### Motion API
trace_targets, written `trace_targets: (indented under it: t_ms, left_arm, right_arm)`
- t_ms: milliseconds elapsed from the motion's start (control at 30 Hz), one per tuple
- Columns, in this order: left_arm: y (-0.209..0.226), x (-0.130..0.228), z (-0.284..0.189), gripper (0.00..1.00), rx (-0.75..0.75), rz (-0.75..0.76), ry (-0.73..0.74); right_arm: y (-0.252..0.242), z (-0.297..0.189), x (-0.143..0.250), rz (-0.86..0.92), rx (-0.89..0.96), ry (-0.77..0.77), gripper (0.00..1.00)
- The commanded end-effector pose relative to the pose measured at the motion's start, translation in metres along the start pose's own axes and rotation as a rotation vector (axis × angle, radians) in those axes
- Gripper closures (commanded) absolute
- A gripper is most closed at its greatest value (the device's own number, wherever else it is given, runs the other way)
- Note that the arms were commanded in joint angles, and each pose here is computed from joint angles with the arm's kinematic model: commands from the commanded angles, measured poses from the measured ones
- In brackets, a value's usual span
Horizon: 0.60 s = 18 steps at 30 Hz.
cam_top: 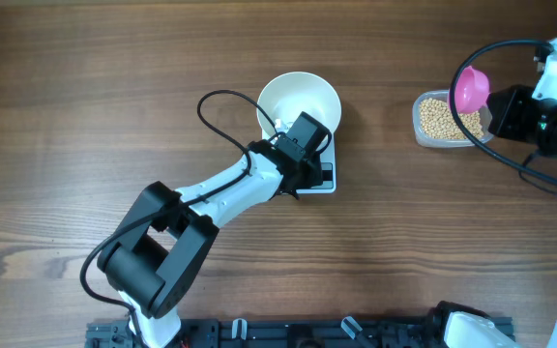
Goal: Scoop item into bowl and weigh 150g on scale
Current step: 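Pull the left gripper back left away from the bowl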
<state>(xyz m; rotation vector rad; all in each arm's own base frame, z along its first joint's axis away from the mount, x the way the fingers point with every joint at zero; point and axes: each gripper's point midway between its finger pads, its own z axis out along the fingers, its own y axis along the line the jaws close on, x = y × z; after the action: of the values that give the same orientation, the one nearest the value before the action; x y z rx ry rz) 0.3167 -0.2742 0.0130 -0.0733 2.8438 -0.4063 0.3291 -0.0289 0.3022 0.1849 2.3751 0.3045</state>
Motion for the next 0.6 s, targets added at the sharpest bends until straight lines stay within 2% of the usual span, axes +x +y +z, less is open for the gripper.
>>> trace_targets:
  t_ms: [0, 167, 333, 500, 567]
  left_arm:
    - [0.024, 0.025, 0.027, 0.96, -0.083, 0.006, 0.08]
    - [0.023, 0.022, 0.022, 0.96, -0.077, 0.003, 0.073]
    - [0.012, 0.003, -0.006, 0.96, -0.023, -0.009, 0.008]
    - [-0.008, -0.028, -0.067, 0.94, 0.089, -0.021, -0.125]
    - [-0.014, -0.037, -0.093, 0.86, 0.133, -0.024, -0.179]
  right_arm:
    - [0.001, -0.005, 0.0, -0.027, 0.011, -0.012, 0.96]
    - [0.001, -0.005, 0.0, -0.026, 0.011, -0.012, 0.96]
    - [0.001, -0.005, 0.0, -0.024, 0.011, -0.012, 0.96]
    - [0.001, -0.005, 0.0, -0.024, 0.011, -0.011, 0.96]
    - [0.001, -0.005, 0.0, -0.024, 0.011, -0.011, 0.96]
